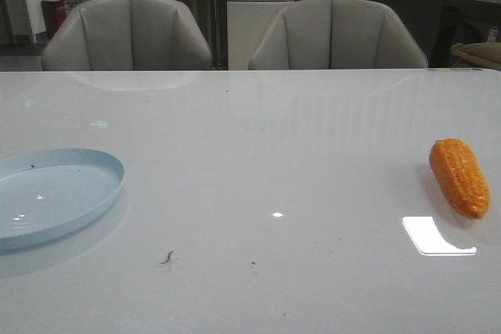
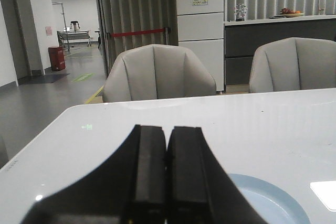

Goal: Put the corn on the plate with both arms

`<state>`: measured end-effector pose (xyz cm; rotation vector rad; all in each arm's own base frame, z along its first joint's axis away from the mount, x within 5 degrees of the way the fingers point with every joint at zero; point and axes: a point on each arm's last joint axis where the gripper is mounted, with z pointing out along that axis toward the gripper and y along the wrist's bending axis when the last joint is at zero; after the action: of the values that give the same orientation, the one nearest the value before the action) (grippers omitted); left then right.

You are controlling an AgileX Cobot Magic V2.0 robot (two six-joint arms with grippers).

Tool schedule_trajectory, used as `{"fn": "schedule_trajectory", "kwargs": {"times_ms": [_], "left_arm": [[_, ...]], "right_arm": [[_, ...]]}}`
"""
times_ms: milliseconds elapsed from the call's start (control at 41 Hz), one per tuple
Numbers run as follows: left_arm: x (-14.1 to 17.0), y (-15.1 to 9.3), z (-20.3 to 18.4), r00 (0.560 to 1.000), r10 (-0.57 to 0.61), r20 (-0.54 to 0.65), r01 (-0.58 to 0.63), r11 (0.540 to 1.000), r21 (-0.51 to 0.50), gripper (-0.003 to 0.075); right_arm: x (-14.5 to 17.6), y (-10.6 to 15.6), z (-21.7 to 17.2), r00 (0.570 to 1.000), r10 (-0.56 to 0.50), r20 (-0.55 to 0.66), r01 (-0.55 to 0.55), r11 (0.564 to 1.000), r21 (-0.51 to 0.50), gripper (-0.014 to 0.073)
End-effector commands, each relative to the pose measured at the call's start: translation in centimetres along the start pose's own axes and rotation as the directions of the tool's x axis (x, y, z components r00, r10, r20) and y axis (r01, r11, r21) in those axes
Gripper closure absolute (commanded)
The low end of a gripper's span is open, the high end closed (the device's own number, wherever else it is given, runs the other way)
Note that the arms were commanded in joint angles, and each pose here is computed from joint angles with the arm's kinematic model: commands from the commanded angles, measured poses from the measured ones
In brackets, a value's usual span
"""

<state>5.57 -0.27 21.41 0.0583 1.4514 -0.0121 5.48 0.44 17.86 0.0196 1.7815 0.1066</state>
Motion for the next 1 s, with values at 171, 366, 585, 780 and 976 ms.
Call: {"fn": "schedule_trajectory", "kwargs": {"times_ms": [171, 366, 585, 780, 976], "left_arm": [[-0.83, 0.01, -0.1, 0.995, -0.016, 0.097, 0.016, 1.0, 0.0, 0.063], [-0.83, 0.01, -0.1, 0.995, -0.016, 0.097, 0.016, 1.0, 0.0, 0.063], [-0.83, 0.01, -0.1, 0.995, -0.016, 0.097, 0.016, 1.0, 0.0, 0.063], [-0.85, 0.01, -0.1, 0.995, -0.016, 0.099, 0.016, 1.0, 0.0, 0.063], [-0.85, 0.01, -0.1, 0.995, -0.016, 0.099, 0.016, 1.0, 0.0, 0.063]], "right_arm": [[-1.35, 0.05, -0.38, 0.993, -0.008, 0.117, 0.008, 1.0, -0.001, 0.0558], [-1.35, 0.05, -0.38, 0.993, -0.008, 0.117, 0.008, 1.0, -0.001, 0.0558], [-1.35, 0.05, -0.38, 0.993, -0.01, 0.117, 0.011, 1.0, -0.001, 0.0558], [-1.35, 0.02, -0.38, 0.993, -0.025, 0.117, 0.025, 1.0, 0.004, 0.0558], [-1.61, 0.01, -0.42, 0.989, -0.033, 0.146, 0.032, 0.999, 0.007, 0.0558]]}}
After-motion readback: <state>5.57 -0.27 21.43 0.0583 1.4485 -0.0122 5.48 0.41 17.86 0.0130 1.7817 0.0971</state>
